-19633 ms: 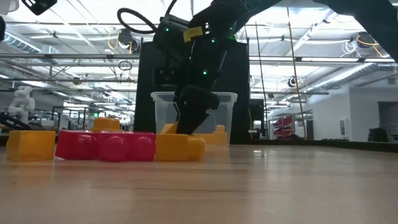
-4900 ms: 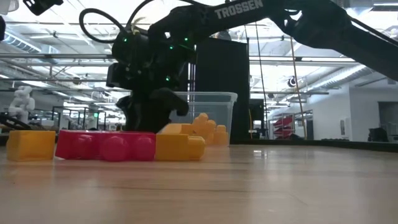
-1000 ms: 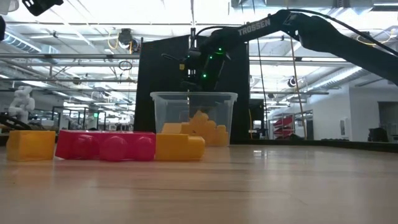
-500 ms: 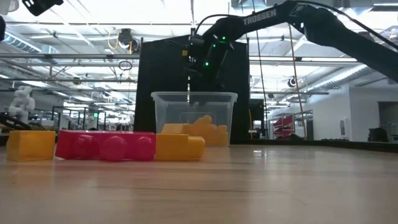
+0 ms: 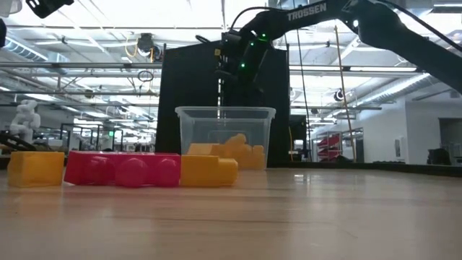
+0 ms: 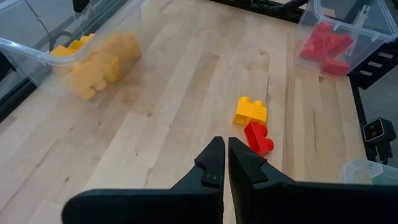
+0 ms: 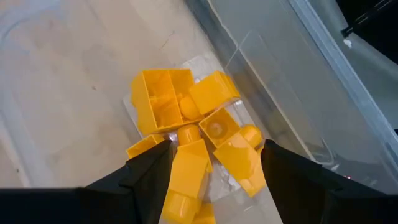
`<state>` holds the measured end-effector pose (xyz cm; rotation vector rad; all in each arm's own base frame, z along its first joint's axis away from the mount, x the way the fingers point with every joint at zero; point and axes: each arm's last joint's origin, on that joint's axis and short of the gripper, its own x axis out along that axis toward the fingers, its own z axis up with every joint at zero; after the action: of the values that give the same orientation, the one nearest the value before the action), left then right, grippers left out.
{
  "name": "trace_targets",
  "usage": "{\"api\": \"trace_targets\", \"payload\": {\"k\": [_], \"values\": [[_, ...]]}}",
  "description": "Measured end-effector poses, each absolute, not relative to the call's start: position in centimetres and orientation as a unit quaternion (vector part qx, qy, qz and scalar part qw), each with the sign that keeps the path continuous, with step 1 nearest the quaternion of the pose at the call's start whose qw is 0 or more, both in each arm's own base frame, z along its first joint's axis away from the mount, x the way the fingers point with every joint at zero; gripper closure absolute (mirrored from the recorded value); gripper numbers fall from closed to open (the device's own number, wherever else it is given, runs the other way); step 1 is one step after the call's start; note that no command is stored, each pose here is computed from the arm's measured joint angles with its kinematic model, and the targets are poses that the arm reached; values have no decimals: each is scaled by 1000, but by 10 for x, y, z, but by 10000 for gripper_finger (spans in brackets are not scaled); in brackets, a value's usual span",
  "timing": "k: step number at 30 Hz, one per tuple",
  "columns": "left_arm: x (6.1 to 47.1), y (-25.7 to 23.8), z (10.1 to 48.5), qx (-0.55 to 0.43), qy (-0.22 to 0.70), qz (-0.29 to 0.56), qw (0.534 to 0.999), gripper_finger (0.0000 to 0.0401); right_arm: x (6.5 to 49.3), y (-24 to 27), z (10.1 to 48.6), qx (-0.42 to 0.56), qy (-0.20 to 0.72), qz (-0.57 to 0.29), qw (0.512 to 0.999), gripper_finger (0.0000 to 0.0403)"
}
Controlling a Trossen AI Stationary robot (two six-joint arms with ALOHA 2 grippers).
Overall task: Sort blocks
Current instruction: Put the yellow game piece into the top transparent bin
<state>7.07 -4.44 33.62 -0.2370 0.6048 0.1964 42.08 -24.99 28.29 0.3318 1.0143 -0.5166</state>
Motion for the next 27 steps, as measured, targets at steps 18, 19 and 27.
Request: {"api": "trace_targets", "payload": {"k": [18,19,27], "values": [[71,-44,336,-115,297,96,943,398,396,-126,441,40,257,-43,965,165],[71,-44,336,-115,297,96,943,398,397,-111,446,36,249,-17,968,165],[71,-44,336,-115,297,96,943,398,415,12,416,-13,355,85,931,165]]}}
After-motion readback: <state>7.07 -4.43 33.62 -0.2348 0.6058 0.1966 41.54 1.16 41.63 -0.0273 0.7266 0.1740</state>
